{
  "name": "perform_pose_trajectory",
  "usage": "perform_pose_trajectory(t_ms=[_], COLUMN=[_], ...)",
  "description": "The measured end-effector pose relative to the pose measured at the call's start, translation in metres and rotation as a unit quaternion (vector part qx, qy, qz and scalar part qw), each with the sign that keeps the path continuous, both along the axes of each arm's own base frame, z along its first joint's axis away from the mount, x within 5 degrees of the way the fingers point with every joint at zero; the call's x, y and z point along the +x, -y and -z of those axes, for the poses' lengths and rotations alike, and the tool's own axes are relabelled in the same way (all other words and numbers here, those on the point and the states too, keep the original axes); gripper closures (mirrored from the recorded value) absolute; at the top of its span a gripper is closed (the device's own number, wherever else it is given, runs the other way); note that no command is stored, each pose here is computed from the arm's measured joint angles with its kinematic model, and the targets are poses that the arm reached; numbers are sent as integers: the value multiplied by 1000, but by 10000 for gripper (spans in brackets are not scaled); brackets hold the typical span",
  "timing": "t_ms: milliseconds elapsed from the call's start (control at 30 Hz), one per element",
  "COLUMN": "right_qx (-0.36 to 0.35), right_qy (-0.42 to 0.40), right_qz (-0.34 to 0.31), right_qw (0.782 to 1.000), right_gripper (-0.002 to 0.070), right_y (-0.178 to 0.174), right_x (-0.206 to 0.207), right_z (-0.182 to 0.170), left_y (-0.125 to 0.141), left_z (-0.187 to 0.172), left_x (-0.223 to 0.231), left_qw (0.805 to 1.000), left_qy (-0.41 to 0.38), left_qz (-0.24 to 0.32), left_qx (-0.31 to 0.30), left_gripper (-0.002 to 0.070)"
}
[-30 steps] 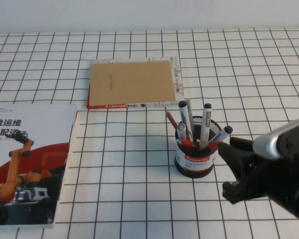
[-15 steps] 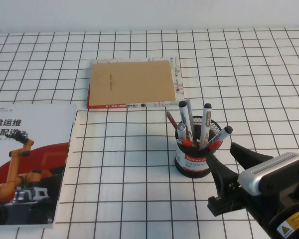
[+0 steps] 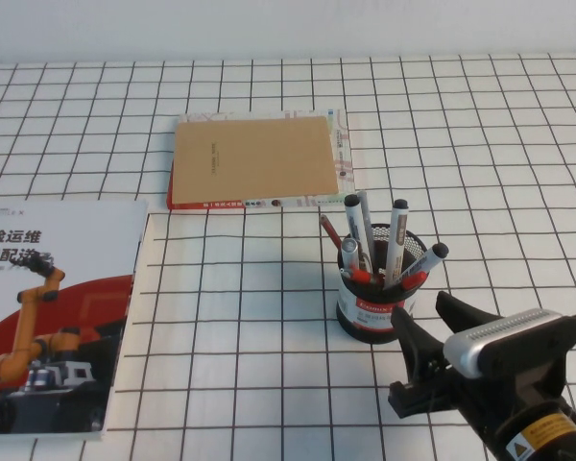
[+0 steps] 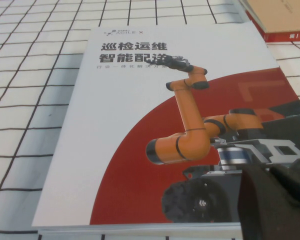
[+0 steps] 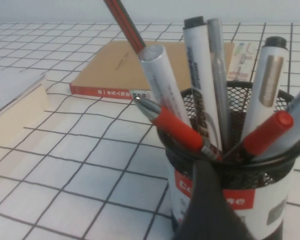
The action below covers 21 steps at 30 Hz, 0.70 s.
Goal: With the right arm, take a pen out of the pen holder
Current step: 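Take a marker out of the pen holder and lay it on the table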
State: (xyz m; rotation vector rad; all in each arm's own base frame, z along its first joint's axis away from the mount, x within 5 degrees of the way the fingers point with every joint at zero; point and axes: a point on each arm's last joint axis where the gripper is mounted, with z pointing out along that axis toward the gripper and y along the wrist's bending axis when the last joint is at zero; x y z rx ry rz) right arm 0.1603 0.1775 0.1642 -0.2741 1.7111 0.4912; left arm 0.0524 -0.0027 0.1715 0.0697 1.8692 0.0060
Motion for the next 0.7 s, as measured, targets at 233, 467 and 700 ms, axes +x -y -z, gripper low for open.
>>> perform_pose_trajectory(t_ms=[233,467,700], right_qx=[13,24,26], right_qy=[5,12,15], right_qz=[7,32,36], right_qw=[1000,999,999], right_gripper=[304,336,339], right_y=[-8,-9,-14], right_x=[6,21,27], right_z=[-4,-7,-7], left_y=[0,0,0], left_z=[0,0,0], left_x=[0,0,0], left_qw=[1000,1000,1000], left_qy=[0,0,0], left_qz=[0,0,0], left_qx=[0,0,0], left_gripper=[679,679,679])
